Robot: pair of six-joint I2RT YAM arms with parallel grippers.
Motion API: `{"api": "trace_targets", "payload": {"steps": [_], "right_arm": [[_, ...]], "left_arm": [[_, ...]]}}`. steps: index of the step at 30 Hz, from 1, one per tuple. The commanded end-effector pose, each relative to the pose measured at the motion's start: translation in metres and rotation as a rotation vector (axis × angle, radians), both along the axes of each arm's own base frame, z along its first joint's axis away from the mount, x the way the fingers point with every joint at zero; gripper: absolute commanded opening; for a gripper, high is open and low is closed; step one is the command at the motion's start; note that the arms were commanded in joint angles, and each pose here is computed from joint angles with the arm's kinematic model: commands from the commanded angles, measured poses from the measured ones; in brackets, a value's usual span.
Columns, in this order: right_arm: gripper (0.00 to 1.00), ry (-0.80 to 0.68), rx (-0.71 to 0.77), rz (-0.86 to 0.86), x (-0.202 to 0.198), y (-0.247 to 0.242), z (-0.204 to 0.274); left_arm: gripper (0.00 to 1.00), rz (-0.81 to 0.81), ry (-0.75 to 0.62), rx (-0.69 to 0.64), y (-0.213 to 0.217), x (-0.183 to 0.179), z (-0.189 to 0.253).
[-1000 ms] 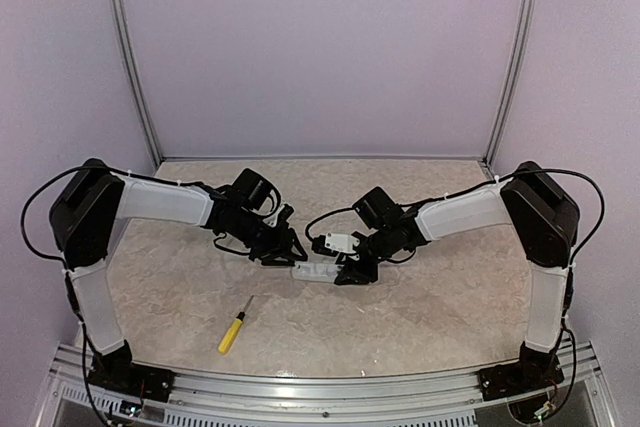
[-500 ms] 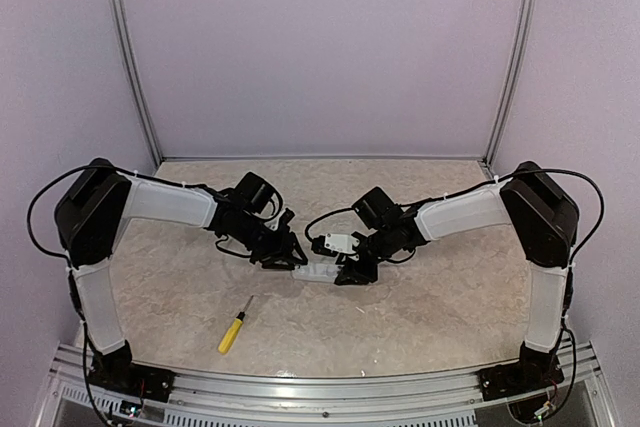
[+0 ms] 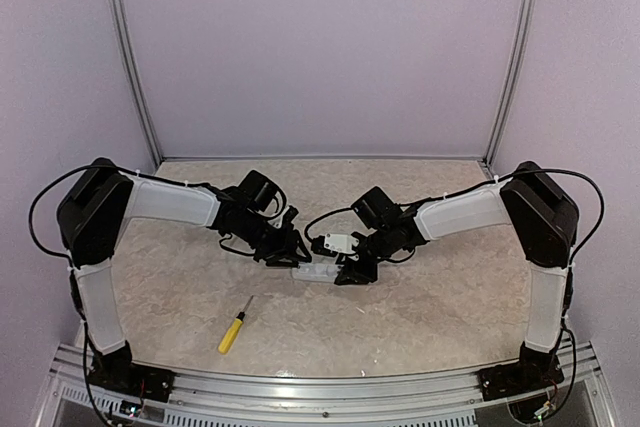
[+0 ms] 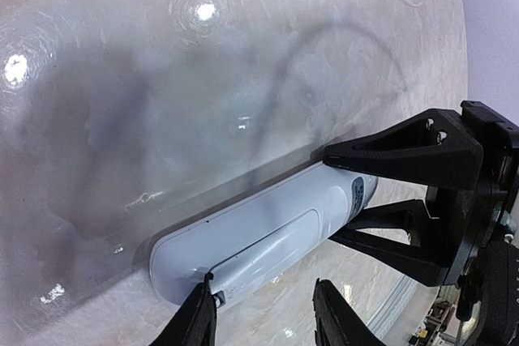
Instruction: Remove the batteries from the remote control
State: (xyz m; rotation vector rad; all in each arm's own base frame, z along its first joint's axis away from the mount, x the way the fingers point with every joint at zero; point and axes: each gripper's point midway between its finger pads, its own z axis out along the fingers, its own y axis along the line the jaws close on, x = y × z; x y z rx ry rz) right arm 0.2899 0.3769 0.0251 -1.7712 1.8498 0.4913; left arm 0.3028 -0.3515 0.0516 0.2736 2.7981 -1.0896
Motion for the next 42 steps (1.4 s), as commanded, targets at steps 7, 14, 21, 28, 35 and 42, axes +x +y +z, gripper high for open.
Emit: {"api": "trace_targets", "payload": {"steps": [7, 14, 21, 28, 35, 42], "right_arm": [[0.08, -0.007, -0.029, -0.018, 0.004, 0.001, -0.010], [0.08, -0.011, -0.025, -0.020, 0.004, 0.001, -0.011], [0.08, -0.008, -0.030, -0.024, 0.003, 0.000, -0.014], [0.06, -0.033, -0.012, -0.043, 0.008, 0.001, -0.009], [0.06, -0.040, -0.020, -0.050, 0.009, -0.001, -0.011], [0.06, -0.042, -0.017, -0.048, 0.009, -0.001, -0.009]], "left_arm": [[0.41, -0.002, 0.027, -0.118, -0.026, -0.006, 0.016], [0.40, 0.013, 0.010, -0.169, -0.033, -0.007, 0.046], [0.41, 0.053, -0.025, -0.067, -0.010, -0.003, 0.040], [0.41, 0.096, -0.036, 0.066, 0.016, 0.005, 0.018], [0.41, 0.082, -0.016, 0.097, 0.013, 0.002, 0.001], [0.40, 0.087, -0.044, 0.103, 0.008, 0.011, 0.000]]}}
